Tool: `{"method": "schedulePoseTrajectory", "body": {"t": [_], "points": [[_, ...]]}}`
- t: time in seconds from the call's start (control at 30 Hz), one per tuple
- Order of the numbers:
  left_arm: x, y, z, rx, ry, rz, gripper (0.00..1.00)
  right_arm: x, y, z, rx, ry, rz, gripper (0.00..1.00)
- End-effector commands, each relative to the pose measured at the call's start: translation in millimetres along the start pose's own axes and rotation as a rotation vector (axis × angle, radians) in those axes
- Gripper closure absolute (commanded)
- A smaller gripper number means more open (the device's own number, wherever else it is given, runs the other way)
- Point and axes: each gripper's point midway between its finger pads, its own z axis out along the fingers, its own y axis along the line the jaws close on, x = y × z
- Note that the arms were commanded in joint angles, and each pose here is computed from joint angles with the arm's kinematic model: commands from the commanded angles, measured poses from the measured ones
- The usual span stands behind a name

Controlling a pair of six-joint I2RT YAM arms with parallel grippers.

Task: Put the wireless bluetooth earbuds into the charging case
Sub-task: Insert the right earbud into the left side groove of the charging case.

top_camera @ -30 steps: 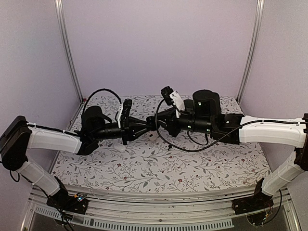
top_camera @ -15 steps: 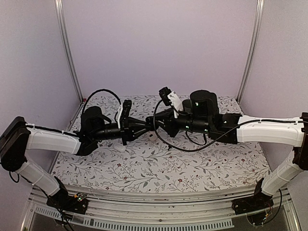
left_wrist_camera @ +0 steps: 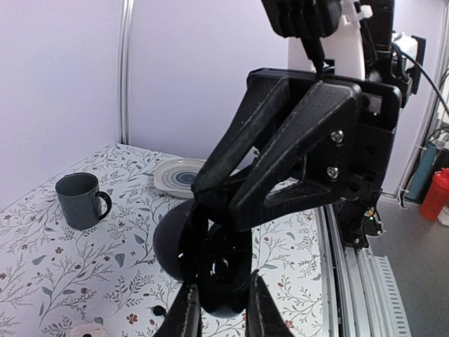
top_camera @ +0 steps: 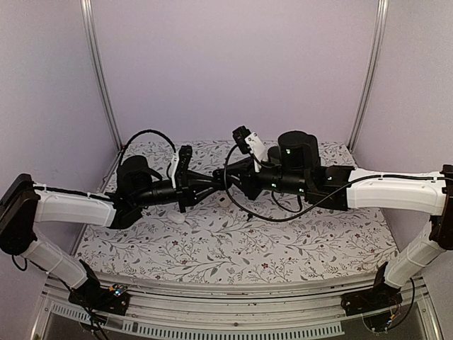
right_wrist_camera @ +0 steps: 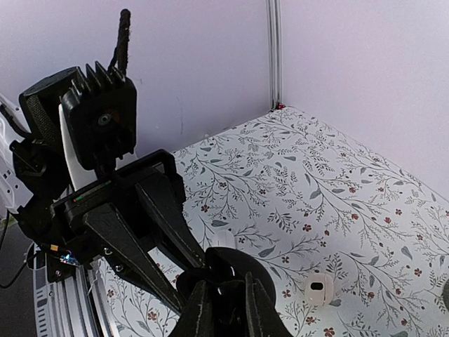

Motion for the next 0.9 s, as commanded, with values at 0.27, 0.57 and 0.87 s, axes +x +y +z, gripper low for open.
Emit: {"method": "schedulePoseTrajectory", "body": {"t": [0.27, 0.57, 0.87], "points": [[-45.4, 0.8, -5.1, -0.046, -0.137, 0.099, 1.0, 33.4, -3.7, 10.8, 0.035, 0.116, 0.004, 0.84], [-45.4, 2.1, -5.9, -0.056, -0.138, 0.106, 1.0, 36.1, -4.3, 12.6, 0.035, 0.122, -0.005, 0.76], [-43.2, 1.6, -5.3, -0.049, -0.134, 0.105, 1.0, 36.3, -5.6, 11.8, 0.043, 0.124, -0.002, 0.73]]}}
